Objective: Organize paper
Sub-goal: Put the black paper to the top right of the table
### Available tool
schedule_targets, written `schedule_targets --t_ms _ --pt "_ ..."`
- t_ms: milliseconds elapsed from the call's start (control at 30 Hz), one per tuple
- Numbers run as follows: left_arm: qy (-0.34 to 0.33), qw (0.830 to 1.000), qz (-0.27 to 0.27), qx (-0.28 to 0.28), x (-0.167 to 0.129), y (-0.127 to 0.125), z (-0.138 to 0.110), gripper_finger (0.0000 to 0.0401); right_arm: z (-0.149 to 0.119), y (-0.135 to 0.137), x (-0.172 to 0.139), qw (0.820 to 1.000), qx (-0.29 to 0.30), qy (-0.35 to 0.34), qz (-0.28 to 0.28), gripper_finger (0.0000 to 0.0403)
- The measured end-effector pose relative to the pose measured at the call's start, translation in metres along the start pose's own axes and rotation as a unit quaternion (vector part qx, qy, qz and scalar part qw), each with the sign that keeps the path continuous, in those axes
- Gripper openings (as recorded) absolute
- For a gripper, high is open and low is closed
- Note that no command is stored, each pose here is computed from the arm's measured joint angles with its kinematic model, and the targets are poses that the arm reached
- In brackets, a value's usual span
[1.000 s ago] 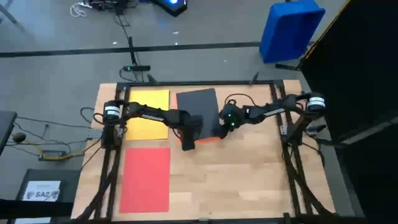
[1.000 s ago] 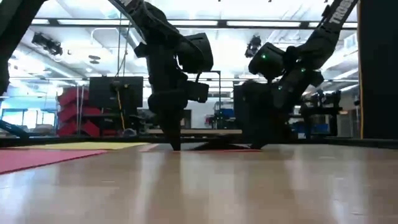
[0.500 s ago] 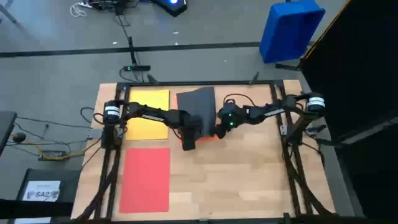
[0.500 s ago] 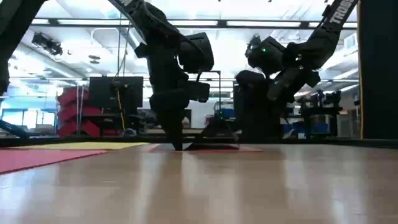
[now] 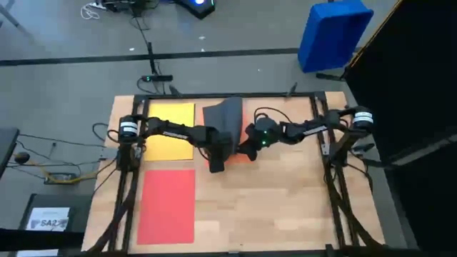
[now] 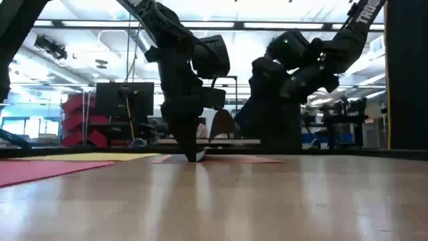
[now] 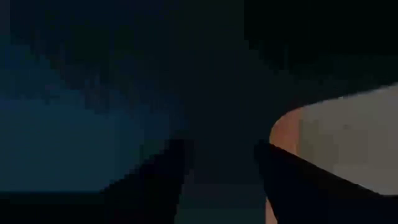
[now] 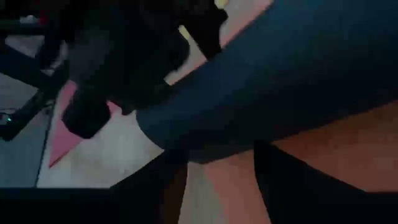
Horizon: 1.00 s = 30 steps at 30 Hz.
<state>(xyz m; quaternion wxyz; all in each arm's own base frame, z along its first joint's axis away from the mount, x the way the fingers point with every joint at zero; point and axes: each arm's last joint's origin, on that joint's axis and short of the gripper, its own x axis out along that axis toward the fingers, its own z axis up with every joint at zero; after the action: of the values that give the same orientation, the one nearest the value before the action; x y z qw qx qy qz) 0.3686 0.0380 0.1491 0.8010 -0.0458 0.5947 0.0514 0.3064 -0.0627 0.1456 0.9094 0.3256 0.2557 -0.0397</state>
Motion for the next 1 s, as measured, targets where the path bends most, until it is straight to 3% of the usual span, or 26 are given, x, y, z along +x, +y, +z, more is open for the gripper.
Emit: schedule_targets --t_ms 700,1000 --pt "0.017 1.0 0.0 0.004 -0.001 0.0 -0.003 0.0183 0.001 0.003 -0.001 0.999 0.025 0.001 0.046 0.0154" --pt "0.013 1.0 0.0 0.005 0.0 0.0 -0.002 0.0183 -0.012 -0.021 -0.016 0.996 0.064 -0.051 0.044 0.0154"
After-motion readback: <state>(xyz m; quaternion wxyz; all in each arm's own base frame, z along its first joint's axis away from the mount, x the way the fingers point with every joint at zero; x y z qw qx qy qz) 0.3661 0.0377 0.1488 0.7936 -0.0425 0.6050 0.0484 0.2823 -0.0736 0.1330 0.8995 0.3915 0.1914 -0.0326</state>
